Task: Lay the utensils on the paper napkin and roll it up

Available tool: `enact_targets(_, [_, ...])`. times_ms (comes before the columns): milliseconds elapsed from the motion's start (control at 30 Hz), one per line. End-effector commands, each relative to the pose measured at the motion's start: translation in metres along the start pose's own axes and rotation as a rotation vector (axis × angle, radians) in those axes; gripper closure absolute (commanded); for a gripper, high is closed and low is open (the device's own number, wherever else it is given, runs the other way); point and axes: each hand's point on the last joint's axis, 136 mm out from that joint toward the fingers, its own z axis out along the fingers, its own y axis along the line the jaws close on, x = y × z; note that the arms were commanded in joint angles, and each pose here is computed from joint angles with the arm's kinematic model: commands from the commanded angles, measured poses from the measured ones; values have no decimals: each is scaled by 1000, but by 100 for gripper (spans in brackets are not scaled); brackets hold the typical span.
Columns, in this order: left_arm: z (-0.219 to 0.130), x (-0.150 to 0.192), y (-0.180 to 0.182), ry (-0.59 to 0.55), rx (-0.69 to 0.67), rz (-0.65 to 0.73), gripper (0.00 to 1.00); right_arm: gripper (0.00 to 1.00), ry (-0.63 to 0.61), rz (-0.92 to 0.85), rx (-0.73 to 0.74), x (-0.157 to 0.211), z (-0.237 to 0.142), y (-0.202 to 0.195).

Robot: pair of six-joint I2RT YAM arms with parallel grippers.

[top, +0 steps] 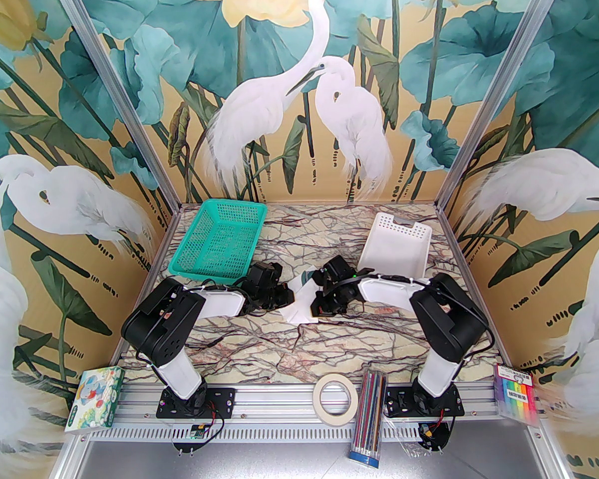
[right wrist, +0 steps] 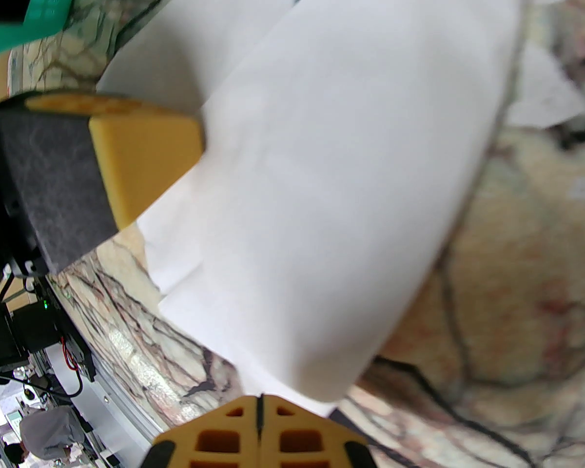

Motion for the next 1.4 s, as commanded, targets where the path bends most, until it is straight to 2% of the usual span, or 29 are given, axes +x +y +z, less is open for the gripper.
enact_targets(0, [4, 20, 39, 45, -151, -47, 92, 94, 25, 30, 4, 4, 9, -4])
enact_targets(167, [4, 20, 39, 46, -152, -47, 92, 94, 51, 38, 42, 15, 10, -15])
enact_targets(300, [4, 20, 40, 46, -153, -47, 92, 87, 45, 13, 69, 18, 1, -16])
enact_targets(533, [4, 19, 39, 46, -151, -46, 92, 66, -26, -33, 63, 7, -29, -10])
enact_targets(700, [4, 20, 39, 47, -151, -46, 92, 62, -115, -43, 15, -11, -55, -8])
enact_targets(800, [4, 20, 39, 46, -149, -46, 92, 66, -161, -54, -47, -26, -63, -1])
enact_targets(933, [4, 19, 38, 45, -148, -46, 92, 85, -183, -60, -133, -42, -58, 12])
enact_targets(1133, [5, 19, 38, 46, -147, -45, 92, 92, -165, -34, -138, -54, -34, 7])
enact_targets(1367, [6, 19, 39, 49, -147, -45, 92, 92, -142, -45, -140, -63, -11, 11])
